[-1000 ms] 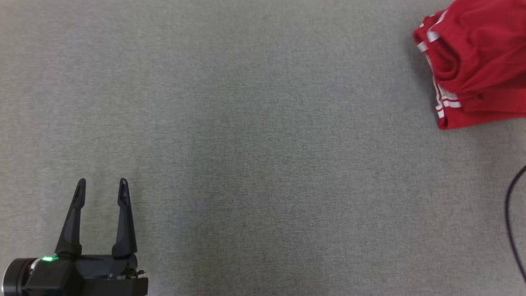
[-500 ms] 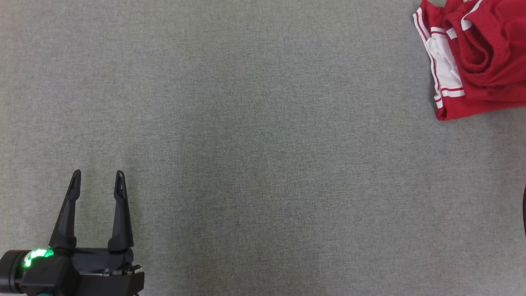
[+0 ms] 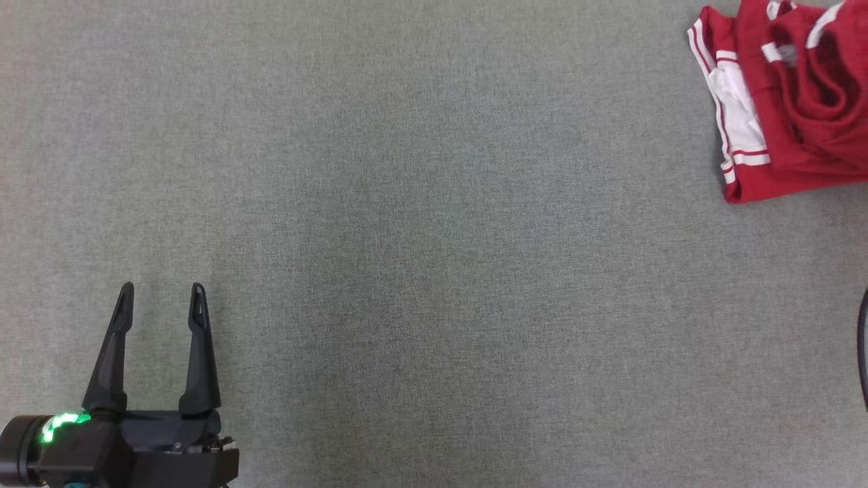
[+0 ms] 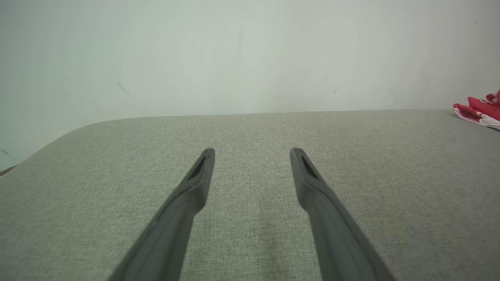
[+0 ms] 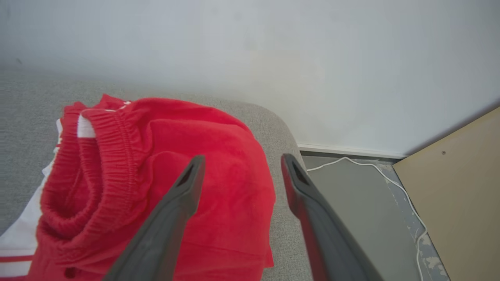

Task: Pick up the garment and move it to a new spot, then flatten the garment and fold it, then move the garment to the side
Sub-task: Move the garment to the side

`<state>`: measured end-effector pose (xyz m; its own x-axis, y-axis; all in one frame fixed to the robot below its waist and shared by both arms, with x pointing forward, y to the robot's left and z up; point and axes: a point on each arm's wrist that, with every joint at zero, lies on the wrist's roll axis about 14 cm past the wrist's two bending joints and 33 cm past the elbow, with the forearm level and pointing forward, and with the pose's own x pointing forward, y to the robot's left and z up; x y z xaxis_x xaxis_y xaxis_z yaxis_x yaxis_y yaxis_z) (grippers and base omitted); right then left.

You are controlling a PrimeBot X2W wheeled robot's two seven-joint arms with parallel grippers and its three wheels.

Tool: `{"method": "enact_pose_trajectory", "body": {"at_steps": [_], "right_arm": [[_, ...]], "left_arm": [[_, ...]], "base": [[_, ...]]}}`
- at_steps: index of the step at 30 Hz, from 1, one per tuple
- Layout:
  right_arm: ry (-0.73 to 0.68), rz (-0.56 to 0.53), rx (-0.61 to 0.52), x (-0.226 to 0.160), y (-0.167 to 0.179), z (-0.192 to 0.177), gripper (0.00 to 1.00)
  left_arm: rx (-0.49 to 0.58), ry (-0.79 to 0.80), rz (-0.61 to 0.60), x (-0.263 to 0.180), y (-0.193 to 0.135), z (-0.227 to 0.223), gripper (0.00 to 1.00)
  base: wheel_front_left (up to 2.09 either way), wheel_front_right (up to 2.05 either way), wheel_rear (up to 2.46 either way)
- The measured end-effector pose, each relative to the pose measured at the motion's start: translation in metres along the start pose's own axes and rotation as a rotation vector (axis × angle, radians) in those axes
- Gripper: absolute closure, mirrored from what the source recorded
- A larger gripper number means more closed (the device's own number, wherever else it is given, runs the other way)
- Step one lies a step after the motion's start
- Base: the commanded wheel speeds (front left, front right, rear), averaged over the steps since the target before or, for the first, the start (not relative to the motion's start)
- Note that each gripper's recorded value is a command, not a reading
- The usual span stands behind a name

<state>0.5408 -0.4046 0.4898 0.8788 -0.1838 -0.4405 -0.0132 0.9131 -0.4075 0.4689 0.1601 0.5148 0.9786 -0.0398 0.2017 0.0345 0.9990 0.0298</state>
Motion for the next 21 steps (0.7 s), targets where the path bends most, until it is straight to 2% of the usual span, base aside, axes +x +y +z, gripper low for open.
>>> {"method": "enact_pose_trajectory", "body": {"at_steps": [6,12,17,21], "right_arm": [[-0.156,0.009,0.033,-0.007,0.006,0.039,0.00],[-0.336,0.067,0.111,-0.024,0.031,0.082,0.00],[-0.420,0.118,0.182,-0.042,0.050,0.099,0.00],[-0.550,0.201,0.227,-0.068,0.081,0.130,0.00]], "left_arm": [[-0.017,-0.012,0.018,-0.003,0.002,0.009,0.00],[-0.044,-0.020,0.025,-0.011,0.002,0.019,0.00],[-0.059,-0.030,0.031,-0.019,0.003,0.029,0.00],[-0.062,-0.042,0.047,-0.026,0.008,0.038,0.00]], "base": [[0.00,0.00,0.00],[0.00,0.00,0.00],[0.00,0.00,0.00],[0.00,0.00,0.00]]}}
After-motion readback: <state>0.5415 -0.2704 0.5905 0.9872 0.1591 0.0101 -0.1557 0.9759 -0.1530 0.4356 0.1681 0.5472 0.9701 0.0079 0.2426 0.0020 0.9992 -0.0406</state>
